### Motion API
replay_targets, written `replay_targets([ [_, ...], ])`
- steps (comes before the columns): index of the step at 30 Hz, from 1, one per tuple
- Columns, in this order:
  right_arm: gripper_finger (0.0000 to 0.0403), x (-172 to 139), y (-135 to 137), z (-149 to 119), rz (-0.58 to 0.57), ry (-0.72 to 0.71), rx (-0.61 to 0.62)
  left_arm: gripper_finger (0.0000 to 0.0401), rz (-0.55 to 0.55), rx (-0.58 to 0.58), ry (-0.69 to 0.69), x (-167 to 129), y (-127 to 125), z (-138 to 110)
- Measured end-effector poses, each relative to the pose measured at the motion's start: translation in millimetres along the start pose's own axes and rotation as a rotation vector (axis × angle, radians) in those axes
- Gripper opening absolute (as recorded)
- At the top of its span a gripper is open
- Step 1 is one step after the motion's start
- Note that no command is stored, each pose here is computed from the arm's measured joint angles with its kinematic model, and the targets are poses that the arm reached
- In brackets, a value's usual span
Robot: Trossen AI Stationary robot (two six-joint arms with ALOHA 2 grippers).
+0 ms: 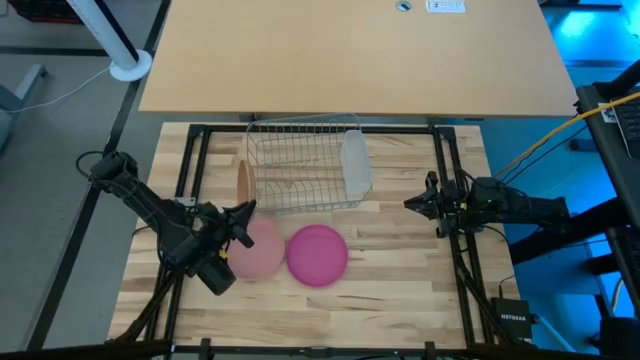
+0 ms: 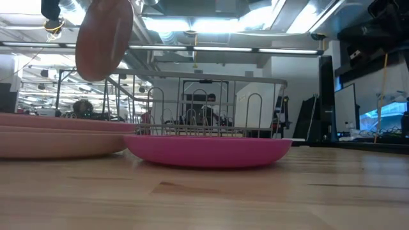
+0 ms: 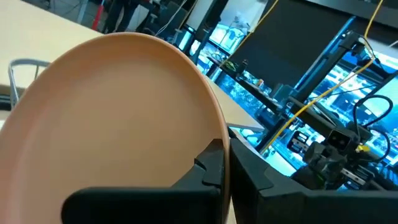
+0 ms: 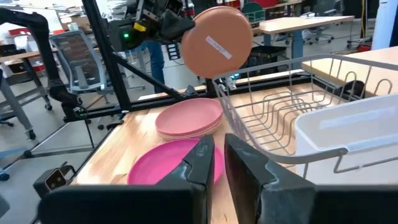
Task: Sort dishes
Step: Put the brown plate into the dish rack
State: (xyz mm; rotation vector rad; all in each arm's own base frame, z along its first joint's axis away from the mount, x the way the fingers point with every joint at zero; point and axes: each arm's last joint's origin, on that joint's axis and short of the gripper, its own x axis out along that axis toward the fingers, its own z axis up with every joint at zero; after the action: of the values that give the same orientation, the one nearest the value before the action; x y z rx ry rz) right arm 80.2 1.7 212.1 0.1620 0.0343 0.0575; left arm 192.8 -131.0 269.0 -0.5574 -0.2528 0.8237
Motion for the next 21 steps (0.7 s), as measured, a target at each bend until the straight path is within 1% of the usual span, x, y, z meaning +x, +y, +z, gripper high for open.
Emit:
replay_targets([
  [4, 0.0044, 0, 0, 0, 0.0, -0.001, -0.017, 0.0, 0.0, 0.019, 0.0, 0, -8, -4],
  [8, 0.0044, 0, 0, 0, 0.0, -0.002, -0.018, 0.0, 0.001, 0.053, 0.003, 0, -24, -9],
  [9, 0.0044, 0, 0, 0, 0.0, -0.002, -0.018, 0.0, 0.001, 0.069, 0.021, 0, -29, -10],
  [12, 0.0044, 0, 0, 0, 0.0, -0.002, -0.02, 0.0, -0.028, 0.131, 0.141, 2, -47, -13],
  [15, 0.0044, 0, 0, 0, 0.0, -0.002, -0.044, 0.0, -0.122, 0.209, 0.23, 10, -68, -11],
  [18, 0.0044, 0, 0, 0, -0.001, -0.002, -0.056, 0.0, -0.26, 0.331, 0.249, 24, -84, -3],
  [21, 0.0044, 0, 0, 0, -0.001, -0.002, -0.057, 0.0, -0.421, 0.408, 0.237, 42, -94, 6],
])
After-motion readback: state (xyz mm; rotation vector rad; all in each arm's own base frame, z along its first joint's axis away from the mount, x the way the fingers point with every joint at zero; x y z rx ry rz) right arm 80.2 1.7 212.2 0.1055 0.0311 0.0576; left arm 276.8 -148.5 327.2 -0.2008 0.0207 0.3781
